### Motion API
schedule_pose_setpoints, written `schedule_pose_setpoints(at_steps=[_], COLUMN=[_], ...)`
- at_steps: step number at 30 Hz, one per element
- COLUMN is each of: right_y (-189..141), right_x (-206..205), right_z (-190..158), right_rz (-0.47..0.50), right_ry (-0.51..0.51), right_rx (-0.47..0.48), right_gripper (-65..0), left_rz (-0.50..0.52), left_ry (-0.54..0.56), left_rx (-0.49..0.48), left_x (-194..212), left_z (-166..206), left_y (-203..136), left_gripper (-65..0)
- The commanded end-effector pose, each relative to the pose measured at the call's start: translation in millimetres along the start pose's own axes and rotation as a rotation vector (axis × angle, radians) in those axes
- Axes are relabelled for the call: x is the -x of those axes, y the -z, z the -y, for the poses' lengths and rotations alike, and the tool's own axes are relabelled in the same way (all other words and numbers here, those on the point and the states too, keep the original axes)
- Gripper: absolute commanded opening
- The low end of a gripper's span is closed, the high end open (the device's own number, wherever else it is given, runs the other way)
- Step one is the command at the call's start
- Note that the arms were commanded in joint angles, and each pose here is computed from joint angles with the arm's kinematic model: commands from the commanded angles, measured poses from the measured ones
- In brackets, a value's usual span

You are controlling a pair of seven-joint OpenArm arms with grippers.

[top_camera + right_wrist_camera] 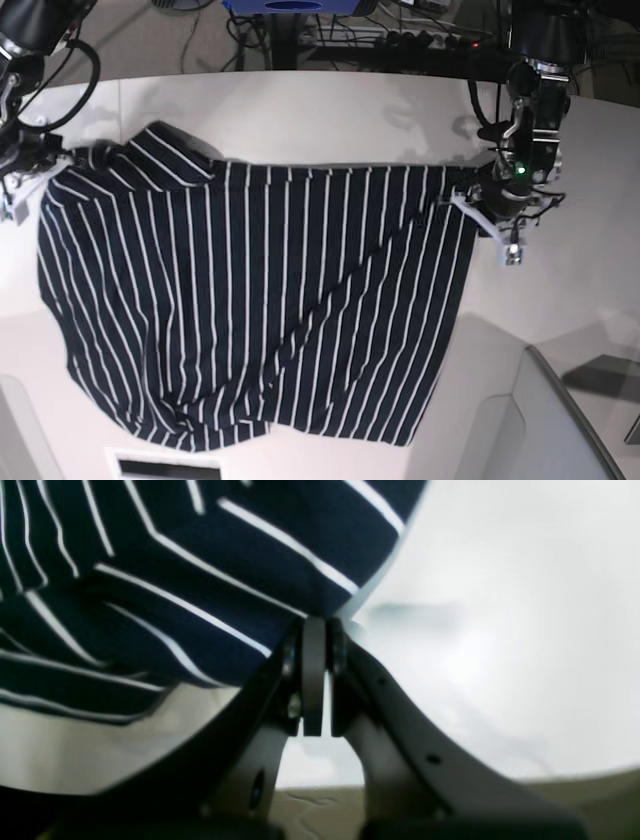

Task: Layout the t-shirt on the table in an organized manner, then fold the t-shirt properly
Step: 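Grasp the shirt edges again with both grippers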

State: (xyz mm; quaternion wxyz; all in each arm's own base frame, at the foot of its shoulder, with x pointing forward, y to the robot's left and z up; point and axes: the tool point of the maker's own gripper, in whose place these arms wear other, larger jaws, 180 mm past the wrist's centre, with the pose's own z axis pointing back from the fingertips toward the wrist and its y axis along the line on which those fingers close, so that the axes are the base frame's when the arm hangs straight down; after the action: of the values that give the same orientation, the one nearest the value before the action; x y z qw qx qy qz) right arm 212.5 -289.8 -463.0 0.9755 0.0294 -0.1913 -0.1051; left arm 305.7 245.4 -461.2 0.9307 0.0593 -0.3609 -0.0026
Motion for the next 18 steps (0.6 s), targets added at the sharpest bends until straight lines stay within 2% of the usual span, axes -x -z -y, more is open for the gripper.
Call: schedule_pose_setpoints(at_steps=[1, 5, 10, 15, 18], right_y=[-7.6, -6.9, 0.4, 2.5, 6.8], right_x=[-17.7, -31.7, -62.7, -93.1, -106.2], right_z=[6.3, 8.5, -29.2, -65.2, -96.7], right_rz=[0.033, 0.001, -0.008, 0.017, 0.025], right_ry=[-0.025, -0.114, -0.302, -0.328, -0.417], right_rx=[0.034, 0.113, 0.131, 0.221, 0.208], right_gripper=[-65.0, -65.0, -65.0, -64.8, -64.8], left_rz=[0.046, 0.042, 0.006, -0.002, -0.005], left_ry=[0.007, 0.045, 0.071, 0.069, 0.071], left_rx=[-0.008, 0.023, 0.035, 0.029, 0.027], left_x=[-15.5, -19.2, -12.1, -7.9, -6.3], left_z=[-3.0, 14.1, 20.9, 17.5, 16.0], left_y=[1.4, 12.8, 22.0, 21.4, 21.1], left_gripper=[-65.0, -65.0, -65.0, -65.0, -65.0])
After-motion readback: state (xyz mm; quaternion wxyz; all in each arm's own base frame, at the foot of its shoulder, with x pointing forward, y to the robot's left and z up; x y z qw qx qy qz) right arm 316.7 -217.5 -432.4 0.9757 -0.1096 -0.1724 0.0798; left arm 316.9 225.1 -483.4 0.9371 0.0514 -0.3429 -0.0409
